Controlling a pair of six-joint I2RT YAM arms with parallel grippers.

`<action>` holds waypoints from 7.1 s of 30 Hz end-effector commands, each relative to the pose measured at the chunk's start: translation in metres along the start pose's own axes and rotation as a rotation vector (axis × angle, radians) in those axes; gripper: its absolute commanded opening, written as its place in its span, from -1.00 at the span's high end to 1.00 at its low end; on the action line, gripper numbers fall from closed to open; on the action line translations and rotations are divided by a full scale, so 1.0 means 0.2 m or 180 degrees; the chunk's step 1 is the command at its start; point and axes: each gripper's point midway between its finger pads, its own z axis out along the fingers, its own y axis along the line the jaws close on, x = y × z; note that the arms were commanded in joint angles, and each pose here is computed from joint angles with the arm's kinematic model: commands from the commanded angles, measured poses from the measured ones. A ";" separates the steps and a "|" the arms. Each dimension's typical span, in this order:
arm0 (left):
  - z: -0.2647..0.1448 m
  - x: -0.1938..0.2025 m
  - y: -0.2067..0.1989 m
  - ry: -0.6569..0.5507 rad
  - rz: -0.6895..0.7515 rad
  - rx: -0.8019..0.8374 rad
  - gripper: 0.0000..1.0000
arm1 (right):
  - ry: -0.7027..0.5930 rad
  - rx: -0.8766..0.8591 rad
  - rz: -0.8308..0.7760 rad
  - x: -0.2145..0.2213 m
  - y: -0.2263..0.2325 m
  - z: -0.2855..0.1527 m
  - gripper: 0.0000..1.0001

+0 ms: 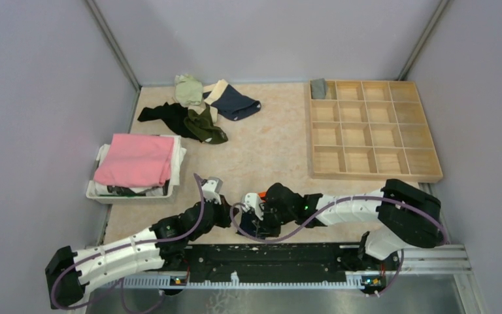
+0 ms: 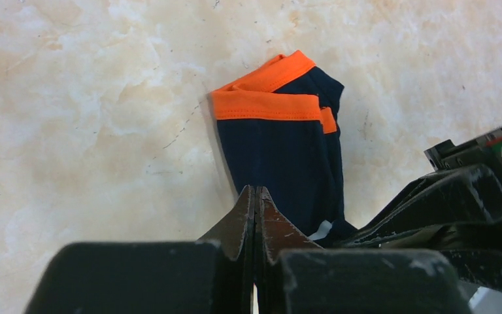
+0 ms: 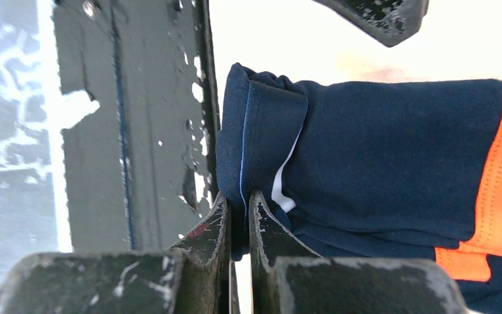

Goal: Roll the underwear
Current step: Roll the underwear to the center of the board.

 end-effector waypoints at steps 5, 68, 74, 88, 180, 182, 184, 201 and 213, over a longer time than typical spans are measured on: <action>-0.01 -0.05 -0.02 -0.0058 0.0085 0.0014 1.00 | 0.0054 -0.0763 0.1170 0.00 0.08 0.02 1.00; 0.09 0.24 -0.13 0.0638 0.0519 0.0620 1.00 | 0.0043 0.0146 0.2540 0.12 -0.34 -0.04 0.79; 0.10 0.28 -0.08 0.0698 0.0502 0.0488 1.00 | -0.0016 0.0202 0.2504 0.08 -0.35 -0.06 0.73; 0.13 0.34 0.01 0.0856 0.0440 0.0131 1.00 | -0.0199 0.0466 0.2304 -0.06 -0.39 -0.20 0.48; 0.16 0.33 -0.11 0.0864 0.0264 0.0358 1.00 | -0.0644 0.1047 0.1784 -0.18 -0.41 -0.30 0.99; 0.15 0.32 -0.10 0.0853 0.0263 0.0338 1.00 | -0.0832 0.1260 0.1565 -0.24 -0.45 -0.39 1.00; 0.15 0.32 -0.09 0.0849 0.0265 0.0317 1.00 | -0.0992 0.1493 0.1313 -0.27 -0.50 -0.48 0.97; 0.16 0.34 -0.02 0.0855 0.0182 0.0047 1.00 | -0.1270 0.2478 0.0638 -0.29 -0.64 -0.90 0.09; 0.19 0.41 0.02 0.1021 0.0099 -0.0115 1.00 | -0.0908 0.1403 -0.1528 -0.25 -0.15 -0.50 -0.09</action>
